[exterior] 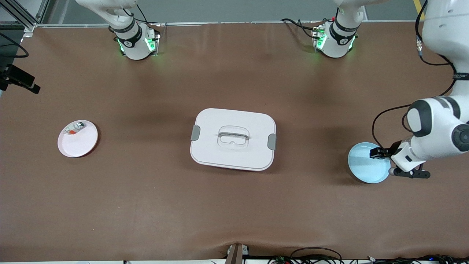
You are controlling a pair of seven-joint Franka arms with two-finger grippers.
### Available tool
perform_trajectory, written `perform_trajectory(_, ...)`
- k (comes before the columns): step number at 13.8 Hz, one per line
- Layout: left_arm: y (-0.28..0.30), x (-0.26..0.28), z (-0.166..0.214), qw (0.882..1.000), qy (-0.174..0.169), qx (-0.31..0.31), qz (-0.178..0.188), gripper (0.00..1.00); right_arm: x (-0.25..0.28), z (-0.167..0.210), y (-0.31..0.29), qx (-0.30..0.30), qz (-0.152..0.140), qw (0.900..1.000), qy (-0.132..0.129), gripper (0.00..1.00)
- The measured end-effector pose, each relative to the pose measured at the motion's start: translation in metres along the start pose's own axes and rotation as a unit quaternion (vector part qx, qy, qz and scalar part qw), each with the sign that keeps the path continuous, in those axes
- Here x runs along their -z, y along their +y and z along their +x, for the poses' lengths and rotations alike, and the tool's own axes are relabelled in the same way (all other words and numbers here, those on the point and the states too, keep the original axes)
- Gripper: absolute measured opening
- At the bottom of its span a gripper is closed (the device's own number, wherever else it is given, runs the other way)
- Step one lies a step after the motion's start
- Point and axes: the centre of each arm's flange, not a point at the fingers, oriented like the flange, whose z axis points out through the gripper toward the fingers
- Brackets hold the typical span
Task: Transfer orange switch to right arm and place
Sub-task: 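Lift the switch with the left gripper and carry it above the box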
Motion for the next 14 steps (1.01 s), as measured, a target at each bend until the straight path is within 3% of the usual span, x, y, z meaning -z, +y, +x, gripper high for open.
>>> perform_trajectory(7, 0.057, 0.142, -0.036, 0.995, -0.054, 0.052, -0.064, 0.73, 0.0, 0.0, 0.002, -0.002, 0.0, 1.0, 0.0, 1.0)
perform_trajectory(10, 0.095, 0.199, -0.047, 0.991, -0.06, 0.083, -0.092, 0.73, 0.0, 0.0, 0.002, -0.002, 0.0, 1.0, 0.0, 1.0)
perform_trajectory(12, 0.123, 0.22, -0.05, 0.984, -0.056, 0.117, -0.12, 0.73, 0.0, 0.0, 0.003, -0.003, 0.0, 1.0, 0.0, 1.0)
perform_trajectory(14, 0.15, 0.235, -0.054, 0.97, -0.065, 0.174, -0.155, 0.73, 0.0, 0.0, 0.005, -0.005, 0.0, 1.0, 0.0, 1.0)
